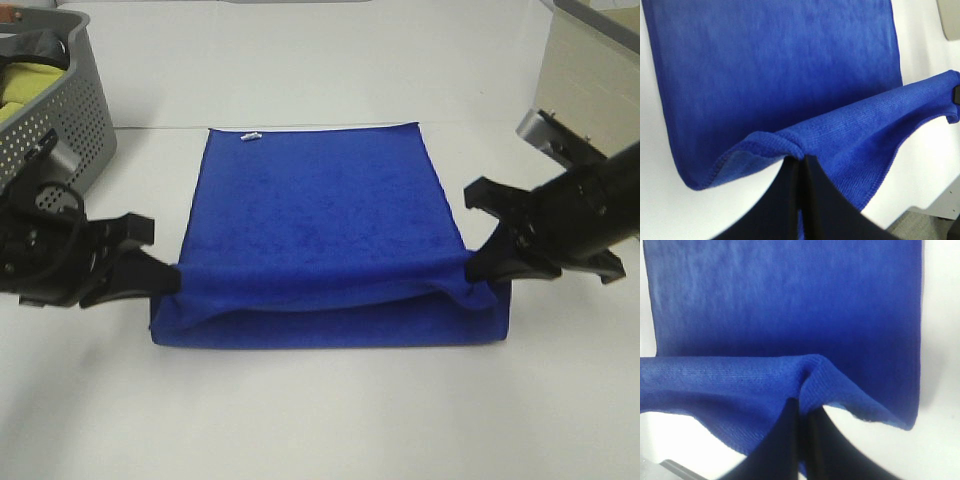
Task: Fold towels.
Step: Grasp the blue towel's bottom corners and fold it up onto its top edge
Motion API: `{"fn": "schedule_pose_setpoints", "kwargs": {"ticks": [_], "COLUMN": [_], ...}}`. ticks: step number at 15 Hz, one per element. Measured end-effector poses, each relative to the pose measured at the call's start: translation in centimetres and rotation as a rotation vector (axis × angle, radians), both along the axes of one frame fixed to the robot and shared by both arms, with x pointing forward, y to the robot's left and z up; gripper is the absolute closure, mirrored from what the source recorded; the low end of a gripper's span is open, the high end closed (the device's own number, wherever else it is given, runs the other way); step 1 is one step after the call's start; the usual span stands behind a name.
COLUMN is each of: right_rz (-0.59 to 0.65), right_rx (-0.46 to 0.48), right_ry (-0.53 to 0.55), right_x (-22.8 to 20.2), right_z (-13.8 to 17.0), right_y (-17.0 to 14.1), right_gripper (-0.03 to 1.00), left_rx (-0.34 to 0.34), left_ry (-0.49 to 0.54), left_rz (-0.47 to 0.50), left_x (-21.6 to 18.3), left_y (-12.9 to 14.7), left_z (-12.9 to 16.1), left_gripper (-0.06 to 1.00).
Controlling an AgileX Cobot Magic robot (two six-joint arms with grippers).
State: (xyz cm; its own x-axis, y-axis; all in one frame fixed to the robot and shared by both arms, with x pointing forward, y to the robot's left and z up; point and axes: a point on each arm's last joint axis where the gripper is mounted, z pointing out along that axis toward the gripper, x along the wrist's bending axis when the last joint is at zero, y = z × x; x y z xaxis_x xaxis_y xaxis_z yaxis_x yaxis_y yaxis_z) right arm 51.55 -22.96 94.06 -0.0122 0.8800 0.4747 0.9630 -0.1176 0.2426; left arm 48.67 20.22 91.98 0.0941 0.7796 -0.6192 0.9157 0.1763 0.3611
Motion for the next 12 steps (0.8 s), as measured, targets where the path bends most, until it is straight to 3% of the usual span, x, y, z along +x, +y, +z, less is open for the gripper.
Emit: {"fn": "schedule_pose_setpoints", "kwargs": {"ticks": [5,10,12], "right_rz": [0.038,0.093,0.100], "right_rx": [-0.021,-0.002,-0.022], "right_ry": [-0.059,-0.119,-0.169], "right_x": [9.5,17.7,20.5], "right_z": [1.3,0.7,0.8], "right_y": [1.0,2.1,2.3], "right_gripper": [0.97,0.97,0.97], "left_rx": [0.070,0.062,0.094], "left_ry": [-0.125,-0.206,-0.258], "left_rz": [0.021,0.098,0.133], "left_x": [8.8,15.9,18.2], "left_y": [-1.0,-1.2,-1.1], "left_z": [2.2,3.1,3.1], "left_gripper": [0.94,0.94,0.94]}}
